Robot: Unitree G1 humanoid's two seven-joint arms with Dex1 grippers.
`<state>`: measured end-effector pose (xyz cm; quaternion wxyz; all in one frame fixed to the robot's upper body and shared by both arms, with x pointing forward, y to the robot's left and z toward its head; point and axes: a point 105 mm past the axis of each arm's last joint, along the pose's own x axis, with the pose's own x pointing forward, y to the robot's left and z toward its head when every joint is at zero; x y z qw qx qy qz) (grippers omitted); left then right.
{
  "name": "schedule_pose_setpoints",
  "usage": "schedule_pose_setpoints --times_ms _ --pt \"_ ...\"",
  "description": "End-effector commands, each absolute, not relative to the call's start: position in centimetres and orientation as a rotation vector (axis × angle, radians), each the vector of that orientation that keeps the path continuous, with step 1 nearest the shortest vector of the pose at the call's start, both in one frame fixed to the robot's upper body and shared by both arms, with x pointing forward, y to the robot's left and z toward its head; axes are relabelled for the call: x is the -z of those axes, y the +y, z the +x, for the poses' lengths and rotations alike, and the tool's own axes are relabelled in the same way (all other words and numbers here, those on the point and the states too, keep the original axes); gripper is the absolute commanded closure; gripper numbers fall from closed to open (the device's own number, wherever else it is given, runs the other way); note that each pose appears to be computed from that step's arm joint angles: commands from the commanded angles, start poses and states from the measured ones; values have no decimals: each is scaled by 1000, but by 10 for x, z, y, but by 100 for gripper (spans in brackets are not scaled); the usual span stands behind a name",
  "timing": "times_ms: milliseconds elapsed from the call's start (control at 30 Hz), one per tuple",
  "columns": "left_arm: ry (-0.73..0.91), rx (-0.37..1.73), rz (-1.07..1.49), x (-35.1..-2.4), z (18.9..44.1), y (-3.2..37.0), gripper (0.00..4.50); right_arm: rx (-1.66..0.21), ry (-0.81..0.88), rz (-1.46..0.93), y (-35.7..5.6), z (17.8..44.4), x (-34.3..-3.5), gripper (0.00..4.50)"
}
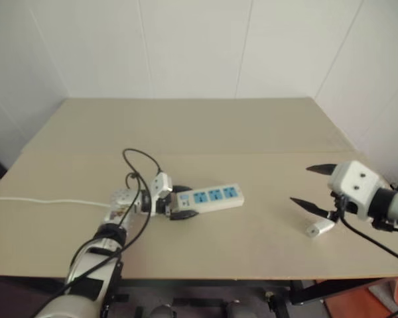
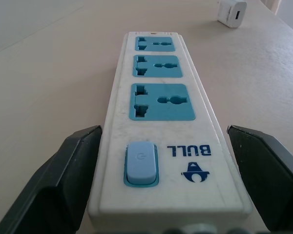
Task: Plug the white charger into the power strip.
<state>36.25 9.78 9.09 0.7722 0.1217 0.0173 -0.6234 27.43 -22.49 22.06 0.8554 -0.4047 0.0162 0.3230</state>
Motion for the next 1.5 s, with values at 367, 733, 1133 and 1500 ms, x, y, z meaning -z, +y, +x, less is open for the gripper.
schedule_pose_setpoints --times_ms 367,733,1133,1500 --pt "112 1411 272 -74 350 103 95 -669 -34 -882 -221 273 -238 0" --pt "106 1503 264 -79 342 94 120 -682 10 -846 -234 276 -236 0" --pt "80 1633 286 -79 320 79 120 -977 366 -1167 -274 254 -207 0" --pt "73 1612 307 -75 320 75 120 -1207 513 -1463 -280 265 -185 0"
